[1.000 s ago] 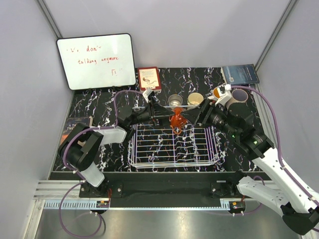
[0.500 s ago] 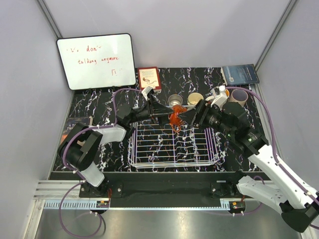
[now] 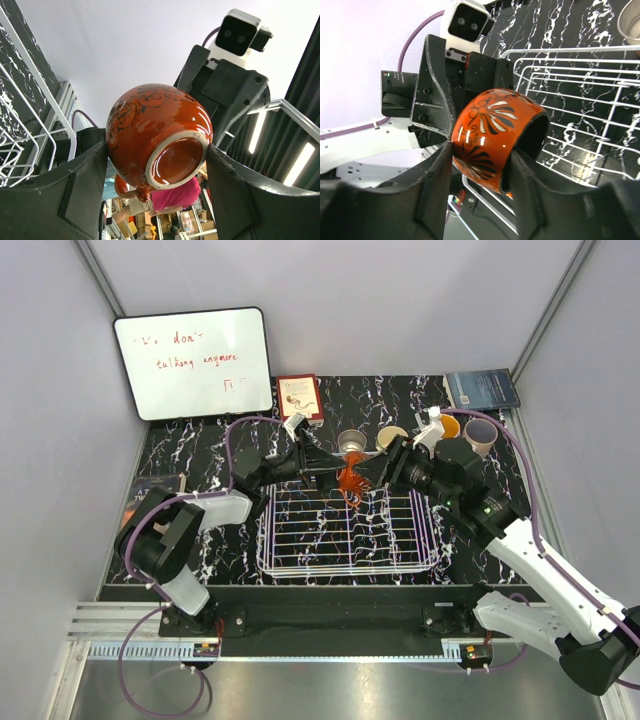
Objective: Unload the cups from the dish rack
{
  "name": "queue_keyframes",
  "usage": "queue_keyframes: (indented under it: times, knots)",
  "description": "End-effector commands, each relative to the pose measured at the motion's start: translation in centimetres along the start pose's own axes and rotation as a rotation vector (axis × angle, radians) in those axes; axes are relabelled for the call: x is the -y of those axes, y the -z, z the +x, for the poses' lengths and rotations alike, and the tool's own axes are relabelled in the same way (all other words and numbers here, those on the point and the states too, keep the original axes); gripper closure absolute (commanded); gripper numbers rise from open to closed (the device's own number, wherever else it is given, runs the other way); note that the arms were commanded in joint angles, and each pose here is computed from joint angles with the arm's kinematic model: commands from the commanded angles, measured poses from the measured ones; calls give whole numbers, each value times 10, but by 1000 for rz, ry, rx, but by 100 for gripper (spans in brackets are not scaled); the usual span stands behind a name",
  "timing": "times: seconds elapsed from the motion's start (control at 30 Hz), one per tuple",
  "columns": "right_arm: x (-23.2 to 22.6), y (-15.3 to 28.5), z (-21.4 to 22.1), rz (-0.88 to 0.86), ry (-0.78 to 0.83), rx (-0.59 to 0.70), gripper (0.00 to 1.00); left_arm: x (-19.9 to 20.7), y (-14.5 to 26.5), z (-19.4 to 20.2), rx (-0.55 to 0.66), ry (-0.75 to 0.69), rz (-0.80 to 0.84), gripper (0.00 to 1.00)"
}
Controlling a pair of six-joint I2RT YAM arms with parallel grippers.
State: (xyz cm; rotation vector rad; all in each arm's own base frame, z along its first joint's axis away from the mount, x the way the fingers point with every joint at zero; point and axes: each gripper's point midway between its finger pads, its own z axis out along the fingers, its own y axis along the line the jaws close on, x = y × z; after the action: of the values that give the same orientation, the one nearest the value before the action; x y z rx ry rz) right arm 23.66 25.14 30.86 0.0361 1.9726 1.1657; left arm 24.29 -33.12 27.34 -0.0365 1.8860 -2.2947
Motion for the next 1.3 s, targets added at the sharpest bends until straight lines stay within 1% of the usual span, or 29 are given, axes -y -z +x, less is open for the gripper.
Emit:
queue_keyframes:
  times: [0.0,0.13,0.2,0.27,0.3,0.43,0.5,0.53,0.6,0.83,0.87,0.97,1.07,1.2,1.23,1.27]
  knots:
    - [-25,1,-10,-102,13,27,52,70,6,19,-54,-281,228,100]
    - [-26,-1,-9,-110,12,23,62,69,6,19,-59,-276,225,100]
    - [-27,0,-9,-118,15,21,71,69,5,18,-59,-278,226,100]
    - [-27,-1,-8,-121,14,18,77,69,5,18,-60,-276,225,100]
    - [-28,-1,-7,-124,12,14,84,68,5,18,-60,-274,223,100]
    - [-31,0,-6,-147,19,2,93,64,4,16,-62,-269,218,100]
    - [-34,-1,-4,-161,24,-4,92,63,4,16,-66,-265,215,100]
    - [-34,-1,-2,-166,24,-13,86,62,3,16,-68,-264,214,100]
    - [-35,-2,-2,-174,27,-18,82,61,2,15,-73,-259,215,100]
    - [-56,1,4,-304,50,-58,81,64,3,15,-85,-212,266,100]
    - [-64,2,0,-340,62,-42,80,65,3,15,-84,-216,268,100]
    - [-73,4,0,-381,72,-53,80,69,3,16,-86,-227,278,100]
    - [-78,5,2,-414,75,-69,82,73,1,18,-99,-235,283,100]
    - [-86,8,3,-459,82,-89,89,73,-1,19,-111,-234,284,100]
    - [-88,9,4,-468,86,-97,96,72,-2,19,-112,-232,283,100]
    - [-89,10,3,-471,87,-96,100,72,-2,20,-114,-233,284,100]
